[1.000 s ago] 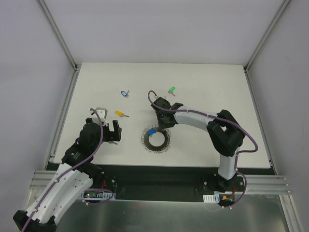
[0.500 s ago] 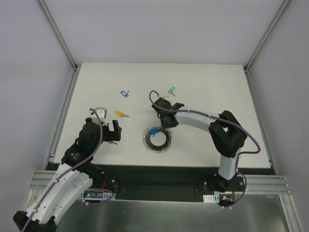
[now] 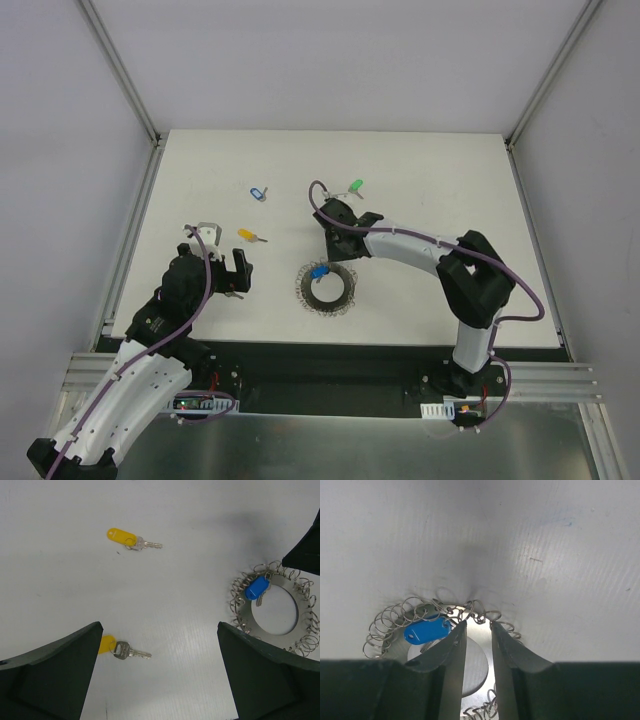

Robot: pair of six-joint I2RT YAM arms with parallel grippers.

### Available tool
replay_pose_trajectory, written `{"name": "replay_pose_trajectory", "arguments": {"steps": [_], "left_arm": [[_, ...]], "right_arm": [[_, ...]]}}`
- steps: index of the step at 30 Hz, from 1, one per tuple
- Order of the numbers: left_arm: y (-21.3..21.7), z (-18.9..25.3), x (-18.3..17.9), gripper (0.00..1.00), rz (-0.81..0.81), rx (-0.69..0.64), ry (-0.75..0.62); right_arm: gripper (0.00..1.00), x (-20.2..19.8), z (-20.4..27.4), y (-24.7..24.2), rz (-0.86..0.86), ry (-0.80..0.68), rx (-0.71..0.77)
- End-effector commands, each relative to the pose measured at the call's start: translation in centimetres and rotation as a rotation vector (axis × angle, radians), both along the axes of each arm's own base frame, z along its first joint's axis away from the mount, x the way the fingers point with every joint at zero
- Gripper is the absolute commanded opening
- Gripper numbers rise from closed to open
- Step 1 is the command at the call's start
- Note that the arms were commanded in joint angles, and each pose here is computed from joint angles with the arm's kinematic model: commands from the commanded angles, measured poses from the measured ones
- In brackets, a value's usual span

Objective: Put the keys on the keyring

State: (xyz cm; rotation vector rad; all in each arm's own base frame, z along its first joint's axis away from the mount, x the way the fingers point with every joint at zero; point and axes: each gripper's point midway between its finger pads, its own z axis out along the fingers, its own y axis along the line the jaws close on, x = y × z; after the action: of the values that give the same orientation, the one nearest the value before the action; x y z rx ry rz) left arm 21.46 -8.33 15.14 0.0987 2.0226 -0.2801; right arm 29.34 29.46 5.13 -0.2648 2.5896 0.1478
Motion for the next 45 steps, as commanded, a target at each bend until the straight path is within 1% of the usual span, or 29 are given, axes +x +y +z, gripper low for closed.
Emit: {"name": "replay_pose_trajectory", "arguments": {"steps": [1, 10, 14, 16, 17, 19, 21, 24, 25, 26, 28, 29, 32, 34, 35, 36, 38, 39, 42, 45], "left_arm": [[-0.4, 2.3, 0.5, 0.99, -0.017, -0.032, -0.061], [-0.5, 2.3, 0.5, 0.99, -0.017, -0.035, -0.064], [-0.5, 2.3, 0.5, 0.99, -0.017, -0.034, -0.062], [-0.5, 2.2, 0.4, 0.99, -0.022, -0.035, -0.059], [-0.6, 2.2, 0.5, 0.99, -0.022, -0.034, -0.057], [-0.6, 2.1, 0.5, 0.99, -0.023, -0.033, -0.054], [-0.6, 2.1, 0.5, 0.99, -0.024, -0.033, -0.053], [-0.6, 2.1, 0.5, 0.99, -0.022, -0.034, -0.052], [-0.6, 2.1, 0.5, 0.99, -0.024, -0.034, -0.052], [-0.6, 2.1, 0.5, 0.99, -0.024, -0.034, -0.052], [-0.7, 2.0, 0.5, 0.99, -0.025, -0.034, -0.049], [-0.7, 2.0, 0.5, 0.99, -0.027, -0.034, -0.047], [-0.8, 2.0, 0.5, 0.99, -0.029, -0.035, -0.047], [-0.6, 2.0, 0.5, 0.99, -0.020, -0.034, -0.051], [-0.5, 2.1, 0.5, 0.99, -0.018, -0.034, -0.054], [-0.5, 2.1, 0.5, 0.99, -0.016, -0.034, -0.056], [-0.6, 2.0, 0.5, 0.99, -0.020, -0.035, -0.054], [-0.7, 2.0, 0.6, 0.99, -0.023, -0.036, -0.052], [-0.9, 1.9, 0.5, 0.99, -0.033, -0.037, -0.044], [-0.9, 2.0, 0.5, 0.99, -0.032, -0.040, -0.047]], "right_arm": [[0.29, 1.0, 0.1, 1.6, -0.016, -0.003, 0.077], [0.28, 0.4, -2.1, 0.3, -0.035, 0.046, 0.029], [0.13, 0.1, -1.9, 1.4, 0.020, 0.061, 0.077], [0.10, 0.2, -1.4, 2.0, 0.044, 0.054, 0.098], [0.06, 0.2, -1.1, 2.2, 0.049, 0.054, 0.107], [0.01, 0.5, -0.2, 2.4, 0.065, 0.036, 0.115], [0.01, 0.4, 0.7, 2.3, 0.092, 0.025, 0.106], [0.01, 0.4, 3.8, 2.8, 0.155, -0.033, 0.101], [0.01, 0.3, 5.0, 3.3, 0.231, -0.070, 0.089], [0.01, 0.2, 5.9, 3.6, 0.266, -0.092, 0.086], [0.01, -0.1, 6.1, 2.7, 0.275, -0.081, 0.015], [0.01, -0.1, 6.7, 2.7, 0.299, -0.097, 0.003], [0.01, -0.4, 7.3, 1.5, 0.295, -0.135, -0.034], [0.01, -0.1, 9.4, 0.4, 0.266, -0.191, -0.029], [0.01, 0.1, 10.2, 0.0, 0.286, -0.212, -0.036], [0.01, 0.3, 12.2, -0.1, 0.295, -0.252, -0.009], [0.01, 0.6, 14.1, 0.0, 0.326, -0.293, 0.007], [0.01, 0.9, 15.3, 0.2, 0.362, -0.324, 0.002], [0.01, 1.0, 15.3, 0.8, 0.406, -0.323, -0.006], [0.01, 0.7, 12.6, 1.4, 0.427, -0.264, 0.002]]}}
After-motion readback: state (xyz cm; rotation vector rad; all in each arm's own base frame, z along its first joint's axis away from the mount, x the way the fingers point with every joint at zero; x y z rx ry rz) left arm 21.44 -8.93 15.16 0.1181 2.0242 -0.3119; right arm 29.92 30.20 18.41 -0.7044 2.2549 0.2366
